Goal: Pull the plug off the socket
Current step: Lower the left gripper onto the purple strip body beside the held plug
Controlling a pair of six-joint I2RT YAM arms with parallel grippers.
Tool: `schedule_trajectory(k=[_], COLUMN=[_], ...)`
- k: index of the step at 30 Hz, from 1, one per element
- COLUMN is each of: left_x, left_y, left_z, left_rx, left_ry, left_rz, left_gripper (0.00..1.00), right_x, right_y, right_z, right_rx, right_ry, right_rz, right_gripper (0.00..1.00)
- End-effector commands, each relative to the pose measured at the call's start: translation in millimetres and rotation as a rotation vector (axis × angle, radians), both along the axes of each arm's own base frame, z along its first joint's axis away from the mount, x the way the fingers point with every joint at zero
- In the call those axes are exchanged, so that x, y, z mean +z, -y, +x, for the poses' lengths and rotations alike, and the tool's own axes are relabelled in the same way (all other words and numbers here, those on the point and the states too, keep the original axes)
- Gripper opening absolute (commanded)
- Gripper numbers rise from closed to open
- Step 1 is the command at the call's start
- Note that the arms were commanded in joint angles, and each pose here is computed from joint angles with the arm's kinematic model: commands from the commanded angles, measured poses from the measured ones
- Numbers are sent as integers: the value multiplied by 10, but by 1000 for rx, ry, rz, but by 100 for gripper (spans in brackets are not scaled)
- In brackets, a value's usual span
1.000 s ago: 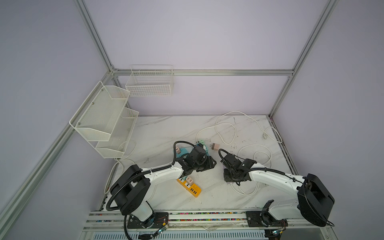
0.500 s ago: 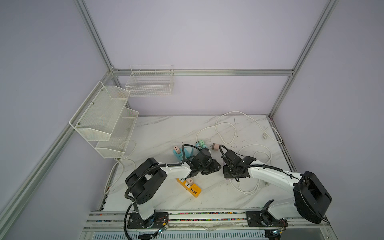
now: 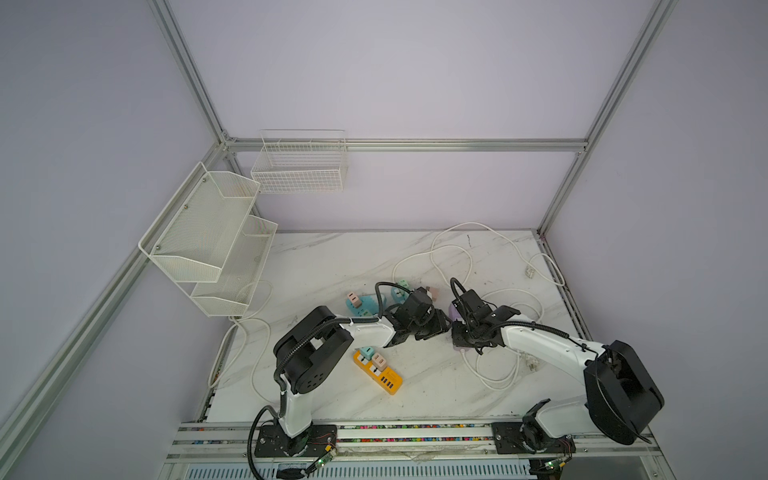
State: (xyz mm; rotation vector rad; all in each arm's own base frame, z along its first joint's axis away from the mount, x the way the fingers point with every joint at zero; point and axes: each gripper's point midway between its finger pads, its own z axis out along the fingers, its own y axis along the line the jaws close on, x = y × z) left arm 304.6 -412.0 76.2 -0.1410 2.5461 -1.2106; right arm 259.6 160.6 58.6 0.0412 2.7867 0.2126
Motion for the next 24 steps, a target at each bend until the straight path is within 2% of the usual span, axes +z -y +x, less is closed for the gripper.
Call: schedule_trajectory(k=[1, 11, 24], left_x=[446, 298, -110], left_y=[285, 470, 488], left_z=[200, 255, 42], left_rx=[-11, -35, -78], left_ry=[67, 41, -56], left_rz=[-105, -96, -15], left_gripper=[50, 47, 39], right_x=[96, 103, 135], right_y=[10, 30, 16], right_z=[79, 81, 113], right_rx=[5, 3, -5], right_ry=[37, 37, 39], right_rz=[19, 24, 28], right_gripper=[24, 23, 22])
